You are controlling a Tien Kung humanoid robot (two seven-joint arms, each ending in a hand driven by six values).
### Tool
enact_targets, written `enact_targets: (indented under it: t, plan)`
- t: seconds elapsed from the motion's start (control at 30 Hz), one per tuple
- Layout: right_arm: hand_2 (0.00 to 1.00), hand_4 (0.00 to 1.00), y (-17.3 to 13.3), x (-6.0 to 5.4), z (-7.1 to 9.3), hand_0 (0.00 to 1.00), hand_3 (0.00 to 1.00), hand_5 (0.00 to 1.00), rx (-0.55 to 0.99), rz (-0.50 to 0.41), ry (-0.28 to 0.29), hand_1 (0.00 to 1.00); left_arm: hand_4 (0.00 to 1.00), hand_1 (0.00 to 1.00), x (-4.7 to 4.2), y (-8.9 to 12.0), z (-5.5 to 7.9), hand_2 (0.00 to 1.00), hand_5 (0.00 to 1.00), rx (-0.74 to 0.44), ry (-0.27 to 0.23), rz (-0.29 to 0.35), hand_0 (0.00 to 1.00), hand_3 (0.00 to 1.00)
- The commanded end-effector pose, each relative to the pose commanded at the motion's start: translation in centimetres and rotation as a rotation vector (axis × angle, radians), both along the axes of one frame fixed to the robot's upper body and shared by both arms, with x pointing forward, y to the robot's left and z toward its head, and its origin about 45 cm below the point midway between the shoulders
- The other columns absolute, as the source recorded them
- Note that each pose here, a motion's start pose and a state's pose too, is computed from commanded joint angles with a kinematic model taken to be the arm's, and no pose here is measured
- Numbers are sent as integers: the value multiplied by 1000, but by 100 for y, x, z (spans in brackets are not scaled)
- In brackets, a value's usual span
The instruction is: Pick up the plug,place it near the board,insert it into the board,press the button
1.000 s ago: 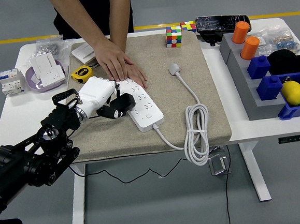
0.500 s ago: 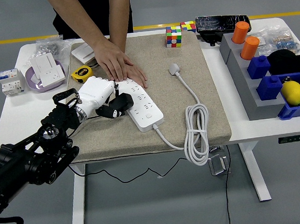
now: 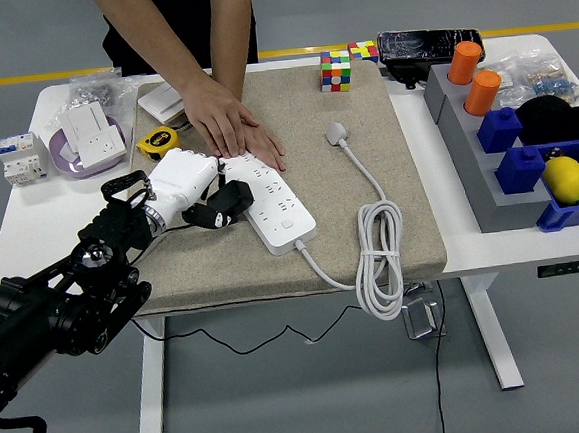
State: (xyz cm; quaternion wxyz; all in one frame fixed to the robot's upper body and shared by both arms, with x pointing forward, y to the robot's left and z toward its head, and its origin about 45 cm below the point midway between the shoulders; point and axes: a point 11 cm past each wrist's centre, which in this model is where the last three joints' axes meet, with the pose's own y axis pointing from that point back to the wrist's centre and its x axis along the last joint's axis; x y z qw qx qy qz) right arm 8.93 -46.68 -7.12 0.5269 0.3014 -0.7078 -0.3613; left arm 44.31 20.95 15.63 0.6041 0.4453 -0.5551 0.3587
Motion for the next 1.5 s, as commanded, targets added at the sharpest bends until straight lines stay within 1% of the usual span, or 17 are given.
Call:
enact_targets:
  t: [0.7,0.93,0.97,1.13,1.17,1.33,1.37,1.5]
  plan:
    - [916,998,-3,22,6,998,950,998,1,-6,-7,973,577,334,21,-3,-13,298,334,12,9,4,440,291]
    - [916,998,-5,13,5,998,950,998,0,-7,-5,975,578,340,21,28,-30,307,333,19,19,7,447,300]
    - [917,998,-6,15,5,998,950,998,-1,-7,-5,975,601,679,22,32,-30,549,335,20,20,7,574,435]
    - [917,998,-5,20,6,998,950,998,0,-6,-6,975,601,679,24,64,-48,549,335,19,26,17,574,435]
    - [914,998,-6,19,6,998,950,998,0,-6,-5,975,672,834,23,66,-50,776,345,19,26,17,720,559]
    - [914,998,-8,3,3,998,950,998,0,-6,-2,975,672,834,20,67,-53,776,345,13,29,20,720,559]
    - [915,998,-9,2,3,998,950,998,0,-6,-2,975,781,868,19,66,-54,811,401,13,29,19,744,680]
    - [915,998,-10,-5,2,998,950,998,0,-6,-1,975,781,868,16,62,-61,811,401,13,31,19,744,680]
